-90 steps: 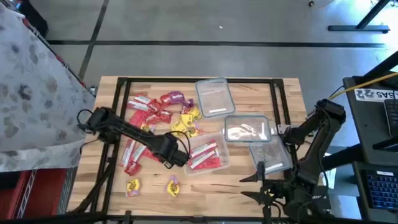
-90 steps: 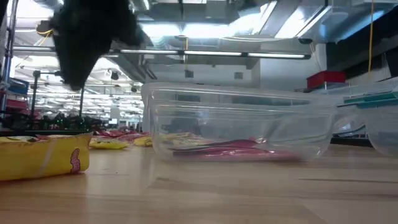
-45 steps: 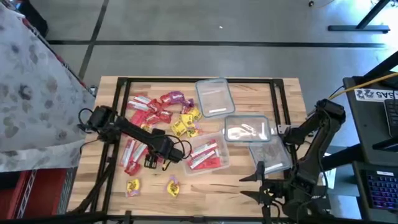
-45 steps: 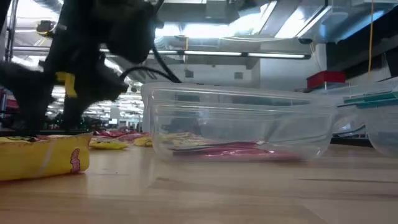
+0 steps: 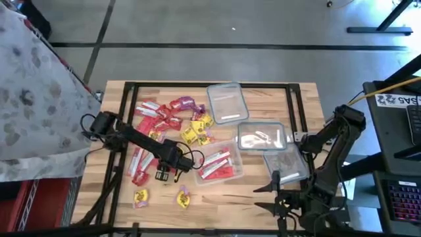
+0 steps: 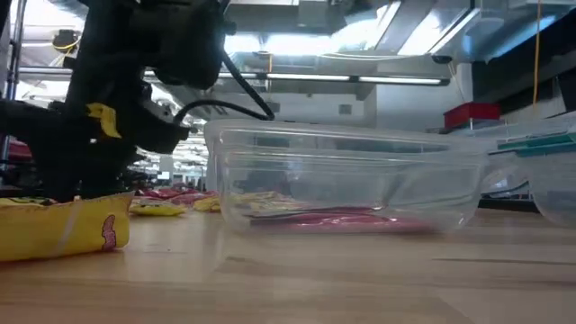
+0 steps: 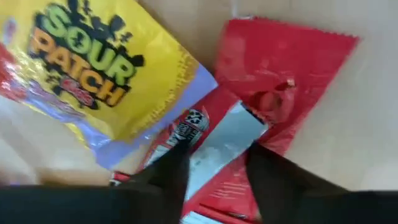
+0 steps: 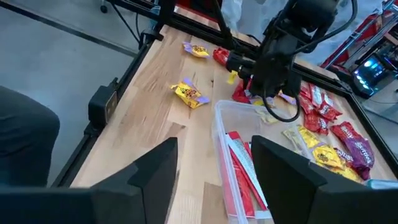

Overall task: Sort candy
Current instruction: Put the pink candy into the top rectangular transparent food container

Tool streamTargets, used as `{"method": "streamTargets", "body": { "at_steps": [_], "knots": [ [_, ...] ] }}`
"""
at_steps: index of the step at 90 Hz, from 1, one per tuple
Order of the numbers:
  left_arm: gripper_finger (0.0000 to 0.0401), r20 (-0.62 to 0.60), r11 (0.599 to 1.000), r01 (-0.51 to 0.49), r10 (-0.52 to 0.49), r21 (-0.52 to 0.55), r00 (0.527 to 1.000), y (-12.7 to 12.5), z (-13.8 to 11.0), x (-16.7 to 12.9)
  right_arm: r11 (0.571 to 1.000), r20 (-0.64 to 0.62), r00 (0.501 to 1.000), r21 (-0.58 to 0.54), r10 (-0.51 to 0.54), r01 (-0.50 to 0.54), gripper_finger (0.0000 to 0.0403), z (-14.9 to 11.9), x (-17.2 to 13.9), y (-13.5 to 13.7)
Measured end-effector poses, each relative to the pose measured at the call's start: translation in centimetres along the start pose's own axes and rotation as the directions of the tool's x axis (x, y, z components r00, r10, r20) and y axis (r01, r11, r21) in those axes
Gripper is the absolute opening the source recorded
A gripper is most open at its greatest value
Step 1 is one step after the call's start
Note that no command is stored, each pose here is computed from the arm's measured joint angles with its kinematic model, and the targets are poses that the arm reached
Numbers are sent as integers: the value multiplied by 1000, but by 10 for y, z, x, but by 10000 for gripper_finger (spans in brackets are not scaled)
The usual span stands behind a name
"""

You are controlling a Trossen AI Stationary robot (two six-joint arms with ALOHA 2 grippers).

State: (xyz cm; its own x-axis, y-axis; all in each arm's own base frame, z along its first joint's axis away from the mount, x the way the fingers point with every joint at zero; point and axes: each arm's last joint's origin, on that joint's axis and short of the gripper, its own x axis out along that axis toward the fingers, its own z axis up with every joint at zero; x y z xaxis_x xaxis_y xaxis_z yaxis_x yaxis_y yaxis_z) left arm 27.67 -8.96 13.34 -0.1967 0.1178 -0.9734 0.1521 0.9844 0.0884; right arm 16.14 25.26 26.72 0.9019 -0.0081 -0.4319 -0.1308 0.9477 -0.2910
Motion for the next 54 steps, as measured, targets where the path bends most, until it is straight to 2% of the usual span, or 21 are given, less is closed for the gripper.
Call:
{"method": "streamTargets", "body": {
  "at_steps": [13, 21, 31, 37, 45, 54],
  "knots": [
    [12, 0, 998, 4, -4, -59, 1000, -1, 5, -11, 1000, 0, 1000, 0, 0, 0, 193, 0, 0, 0],
    [7, -24, 995, -10, 8, -99, 1000, -1, 7, -28, 1000, -1, 1000, -1, 0, 0, 193, 0, 0, 0],
    [3, -48, 991, -47, 41, -125, 998, -2, 8, -64, 1000, 0, 1000, -4, -4, 4, 193, 0, 0, 0],
    [1, -30, 982, -64, 60, -180, 998, -2, 10, -88, 1000, 1, 1000, -5, -6, 6, 193, 0, 0, 0],
    [1, 38, 945, -54, 69, -322, 997, 0, 12, -123, 1000, 1, 1000, -7, -8, 8, 193, 0, 0, 0],
    [1, 246, 877, 72, 53, -475, 968, 4, 25, -158, 1000, 2, 1000, -8, -9, 9, 193, 0, 0, 0]
  ]
}}
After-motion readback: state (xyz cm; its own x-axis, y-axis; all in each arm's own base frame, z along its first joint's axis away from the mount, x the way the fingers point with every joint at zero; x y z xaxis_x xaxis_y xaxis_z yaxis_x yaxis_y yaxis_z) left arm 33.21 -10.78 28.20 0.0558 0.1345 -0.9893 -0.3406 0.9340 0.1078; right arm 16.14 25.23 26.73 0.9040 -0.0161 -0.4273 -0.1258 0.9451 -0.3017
